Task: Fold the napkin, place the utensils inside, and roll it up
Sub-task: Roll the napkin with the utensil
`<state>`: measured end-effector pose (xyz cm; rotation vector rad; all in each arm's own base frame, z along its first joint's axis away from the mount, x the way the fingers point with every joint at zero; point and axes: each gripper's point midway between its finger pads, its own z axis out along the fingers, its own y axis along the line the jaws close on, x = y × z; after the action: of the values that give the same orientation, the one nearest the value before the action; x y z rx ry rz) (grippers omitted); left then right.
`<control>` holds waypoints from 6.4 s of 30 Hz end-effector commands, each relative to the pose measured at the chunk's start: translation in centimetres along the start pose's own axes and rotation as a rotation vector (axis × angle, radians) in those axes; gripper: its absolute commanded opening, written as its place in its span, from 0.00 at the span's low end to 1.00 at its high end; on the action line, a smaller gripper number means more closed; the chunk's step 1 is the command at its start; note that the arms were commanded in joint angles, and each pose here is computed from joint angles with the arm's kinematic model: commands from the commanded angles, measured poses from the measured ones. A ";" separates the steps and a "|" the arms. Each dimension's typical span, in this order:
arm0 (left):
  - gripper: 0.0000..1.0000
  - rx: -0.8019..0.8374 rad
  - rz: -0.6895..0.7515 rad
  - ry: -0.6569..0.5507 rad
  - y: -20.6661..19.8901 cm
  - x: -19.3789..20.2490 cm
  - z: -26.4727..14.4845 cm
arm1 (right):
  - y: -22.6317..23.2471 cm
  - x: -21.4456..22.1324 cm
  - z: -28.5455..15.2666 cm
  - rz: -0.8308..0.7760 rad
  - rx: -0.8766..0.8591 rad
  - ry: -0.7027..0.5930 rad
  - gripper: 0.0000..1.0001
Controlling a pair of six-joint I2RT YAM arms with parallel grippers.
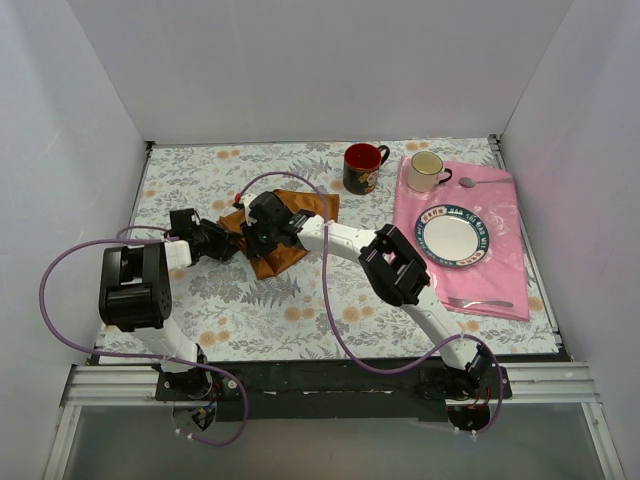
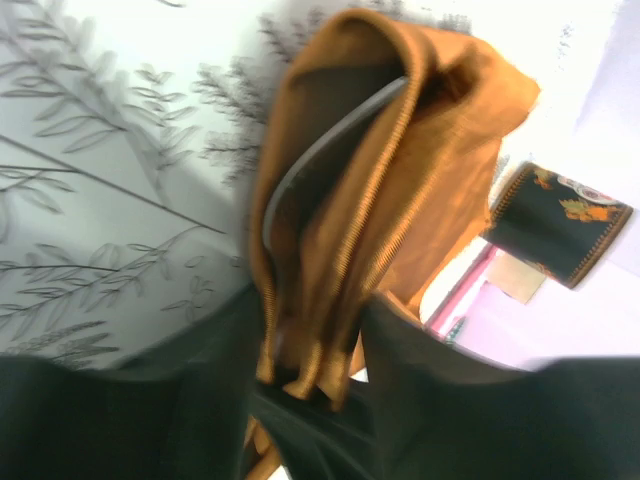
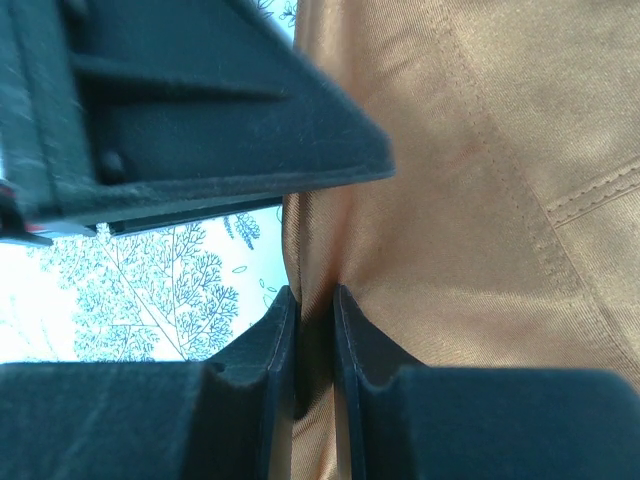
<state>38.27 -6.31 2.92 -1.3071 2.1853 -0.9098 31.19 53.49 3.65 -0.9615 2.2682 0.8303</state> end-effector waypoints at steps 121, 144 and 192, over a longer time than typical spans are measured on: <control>0.00 -0.441 0.548 -0.013 0.0 2.8 -2.9 | -2.4 8.3 -5.3 0.028 -0.306 0.023 0.01; 0.00 -0.463 0.422 0.195 2.1 8.2 -4.1 | -0.2 7.7 -5.5 -0.347 0.001 0.090 0.55; 0.63 0.078 0.621 0.069 -7.3 9.1 -11.7 | -2.0 9.2 -5.8 0.429 -0.482 0.151 0.01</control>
<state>32.64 -10.77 16.17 -0.5736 2.3795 -0.5648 27.54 45.65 3.14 -0.9005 2.3224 1.3905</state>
